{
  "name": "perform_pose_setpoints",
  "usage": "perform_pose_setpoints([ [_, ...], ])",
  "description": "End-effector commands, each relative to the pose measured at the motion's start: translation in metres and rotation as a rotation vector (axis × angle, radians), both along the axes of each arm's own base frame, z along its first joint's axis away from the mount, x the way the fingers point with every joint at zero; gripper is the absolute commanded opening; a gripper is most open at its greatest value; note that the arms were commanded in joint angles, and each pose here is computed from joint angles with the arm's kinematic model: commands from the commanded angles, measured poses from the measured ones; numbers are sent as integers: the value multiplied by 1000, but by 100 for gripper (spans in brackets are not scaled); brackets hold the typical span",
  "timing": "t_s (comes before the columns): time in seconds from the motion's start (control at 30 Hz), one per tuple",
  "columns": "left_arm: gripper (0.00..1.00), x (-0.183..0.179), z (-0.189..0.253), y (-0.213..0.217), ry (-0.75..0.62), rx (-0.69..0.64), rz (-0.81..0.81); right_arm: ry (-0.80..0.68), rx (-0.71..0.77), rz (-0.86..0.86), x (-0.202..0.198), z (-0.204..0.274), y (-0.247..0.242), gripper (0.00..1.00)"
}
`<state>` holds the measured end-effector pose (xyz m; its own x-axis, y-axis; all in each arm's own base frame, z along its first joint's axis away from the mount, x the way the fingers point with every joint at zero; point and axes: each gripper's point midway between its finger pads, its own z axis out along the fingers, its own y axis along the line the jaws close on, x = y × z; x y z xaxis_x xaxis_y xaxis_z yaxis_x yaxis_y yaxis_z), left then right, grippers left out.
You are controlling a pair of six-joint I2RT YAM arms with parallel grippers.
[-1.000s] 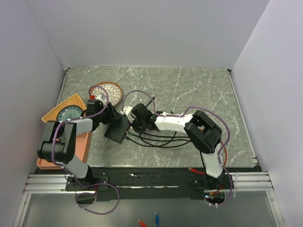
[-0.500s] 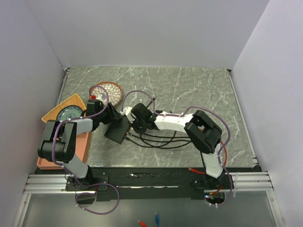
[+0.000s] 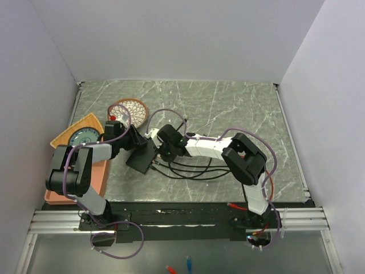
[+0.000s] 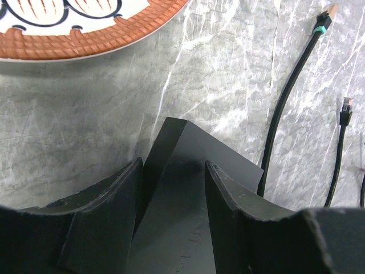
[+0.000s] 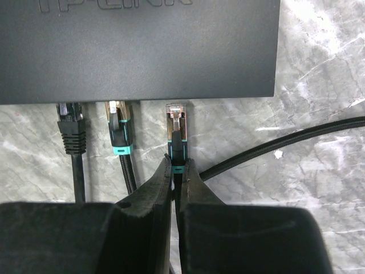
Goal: Insert the plug into the switch port
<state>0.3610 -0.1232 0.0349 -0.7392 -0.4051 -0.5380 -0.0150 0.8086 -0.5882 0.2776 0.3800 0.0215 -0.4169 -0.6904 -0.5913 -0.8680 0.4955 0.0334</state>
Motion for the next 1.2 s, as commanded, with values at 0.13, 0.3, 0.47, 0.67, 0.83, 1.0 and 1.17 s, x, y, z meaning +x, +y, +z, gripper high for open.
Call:
perform_pose_setpoints([
  [0.13, 53, -10, -4, -9, 25, -50, -34, 43, 65, -28, -9, 5, 15, 0],
  [0.3, 54, -10, -5, -11, 30, -62, -29, 39, 91, 17, -16, 11, 26, 0],
  [0.47, 54, -10, -7, -12, 37, -71, -27, 26, 99, 46, -20, 15, 30, 0],
  [0.67, 51, -12, -7, -14, 38, -79, -40, -12, 86, -25, -9, 16, 27, 0],
  [0.83, 48, -15, -8, -14, 42, -84, -44, -34, 94, -79, 1, 23, 30, 0],
  [1.0, 46, -17, -9, -14, 46, -86, -46, -60, 116, -107, 7, 32, 32, 0],
  [1.17, 44, -19, -8, -17, 46, -104, -55, -62, 166, -133, 8, 42, 37, 0],
])
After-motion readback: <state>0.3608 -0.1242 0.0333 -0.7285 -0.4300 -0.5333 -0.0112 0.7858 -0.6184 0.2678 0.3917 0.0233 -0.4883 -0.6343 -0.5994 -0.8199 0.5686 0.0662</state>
